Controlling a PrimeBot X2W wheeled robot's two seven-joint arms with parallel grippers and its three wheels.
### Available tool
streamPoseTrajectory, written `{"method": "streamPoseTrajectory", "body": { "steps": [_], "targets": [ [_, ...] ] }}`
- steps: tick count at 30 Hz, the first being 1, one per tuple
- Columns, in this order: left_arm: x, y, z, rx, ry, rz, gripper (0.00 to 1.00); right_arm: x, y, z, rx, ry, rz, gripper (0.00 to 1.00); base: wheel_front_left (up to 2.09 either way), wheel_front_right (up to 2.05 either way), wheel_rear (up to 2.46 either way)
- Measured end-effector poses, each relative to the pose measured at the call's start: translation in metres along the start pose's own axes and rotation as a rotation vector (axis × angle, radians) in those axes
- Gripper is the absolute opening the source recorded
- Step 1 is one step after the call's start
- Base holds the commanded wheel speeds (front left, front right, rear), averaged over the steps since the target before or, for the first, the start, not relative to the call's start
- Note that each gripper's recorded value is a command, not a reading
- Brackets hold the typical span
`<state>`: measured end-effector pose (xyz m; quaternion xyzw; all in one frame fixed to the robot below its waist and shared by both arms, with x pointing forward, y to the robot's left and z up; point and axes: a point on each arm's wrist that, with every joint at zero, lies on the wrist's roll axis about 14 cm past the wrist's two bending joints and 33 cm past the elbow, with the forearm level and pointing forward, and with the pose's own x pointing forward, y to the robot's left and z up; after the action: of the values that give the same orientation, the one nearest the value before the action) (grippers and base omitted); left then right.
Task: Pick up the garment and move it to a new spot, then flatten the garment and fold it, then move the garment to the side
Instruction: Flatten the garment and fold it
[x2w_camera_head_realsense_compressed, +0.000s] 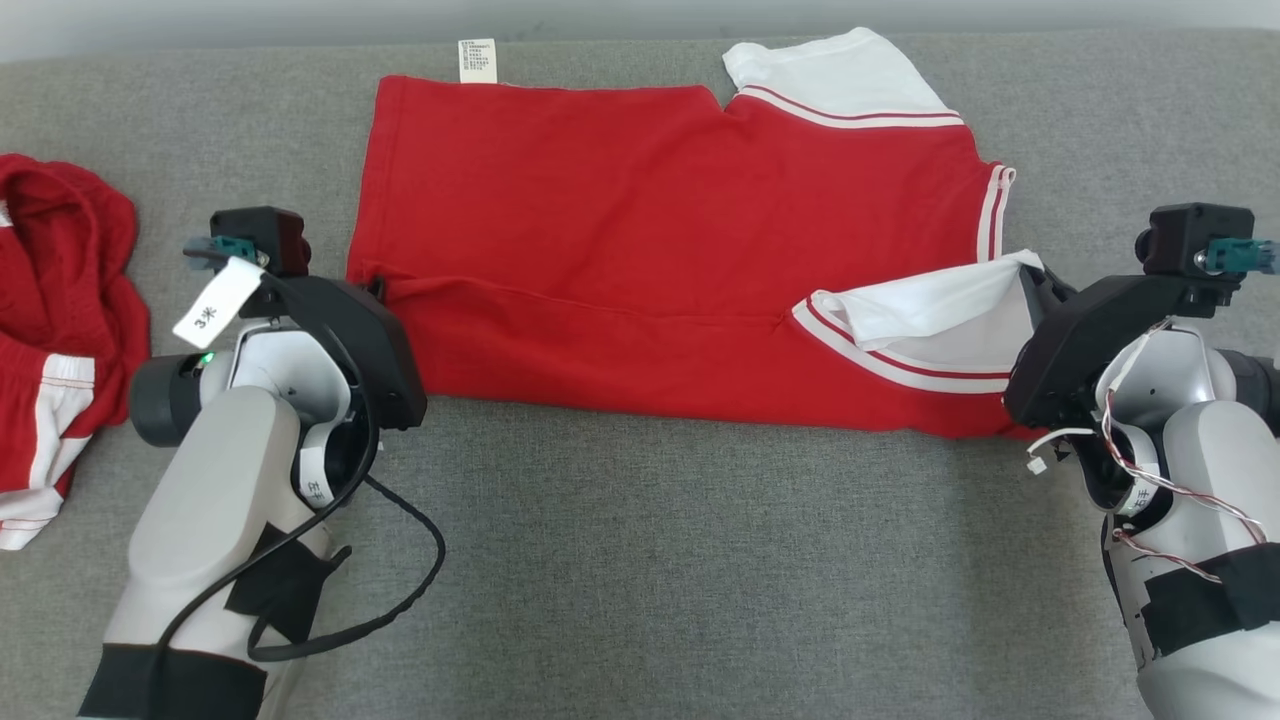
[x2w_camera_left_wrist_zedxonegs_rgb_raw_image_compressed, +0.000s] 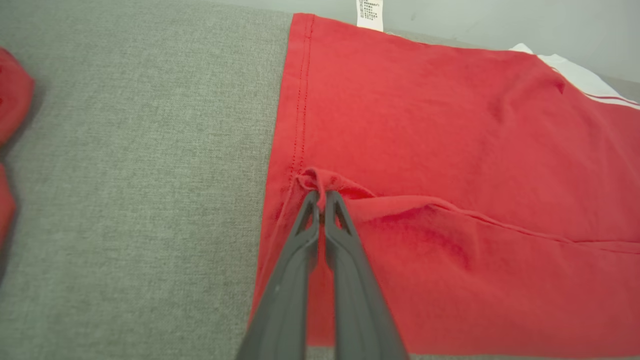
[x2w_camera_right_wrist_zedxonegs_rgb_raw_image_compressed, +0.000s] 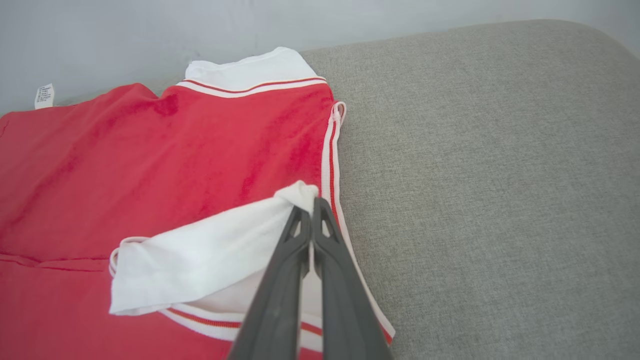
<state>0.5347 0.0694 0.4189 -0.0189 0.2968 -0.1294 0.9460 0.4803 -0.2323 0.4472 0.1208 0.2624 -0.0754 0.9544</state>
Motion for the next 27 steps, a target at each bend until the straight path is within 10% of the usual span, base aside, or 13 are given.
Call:
{"method": "streamPoseTrajectory", "body": {
  "steps": [2, 5, 24, 25, 26, 27],
  "targets": [
    [0.001, 0.000, -0.002, 0.001, 0.002, 0.001, 0.11, 0.001, 0.001, -0.002, -0.005, 0.006, 0.004, 0.00, 0.00, 0.00, 0.00],
    [0.001, 0.002, -0.005, 0.003, 0.006, 0.009, 1.00, 0.004, 0.005, 0.004, -0.008, -0.012, 0.014, 0.00, 0.00, 0.00, 0.00],
    [-0.009, 0.029, -0.008, -0.010, -0.012, 0.080, 1.00, 0.020, 0.026, 0.031, -0.031, -0.117, 0.049, 0.00, 0.00, 0.00, 0.00],
    [-0.009, 0.029, -0.008, -0.010, -0.012, 0.081, 1.00, 0.021, 0.026, 0.030, -0.030, -0.111, 0.046, 0.04, 0.00, 0.00, 0.00],
    [-0.009, 0.030, -0.009, -0.011, -0.013, 0.084, 1.00, 0.021, 0.026, 0.029, -0.029, -0.114, 0.045, 0.79, 0.00, 0.00, 0.00],
    [-0.010, 0.031, -0.010, -0.011, -0.010, 0.086, 1.00, 0.021, 0.025, 0.030, -0.026, -0.119, 0.043, 1.00, 0.00, 0.00, 0.00]
  ]
}}
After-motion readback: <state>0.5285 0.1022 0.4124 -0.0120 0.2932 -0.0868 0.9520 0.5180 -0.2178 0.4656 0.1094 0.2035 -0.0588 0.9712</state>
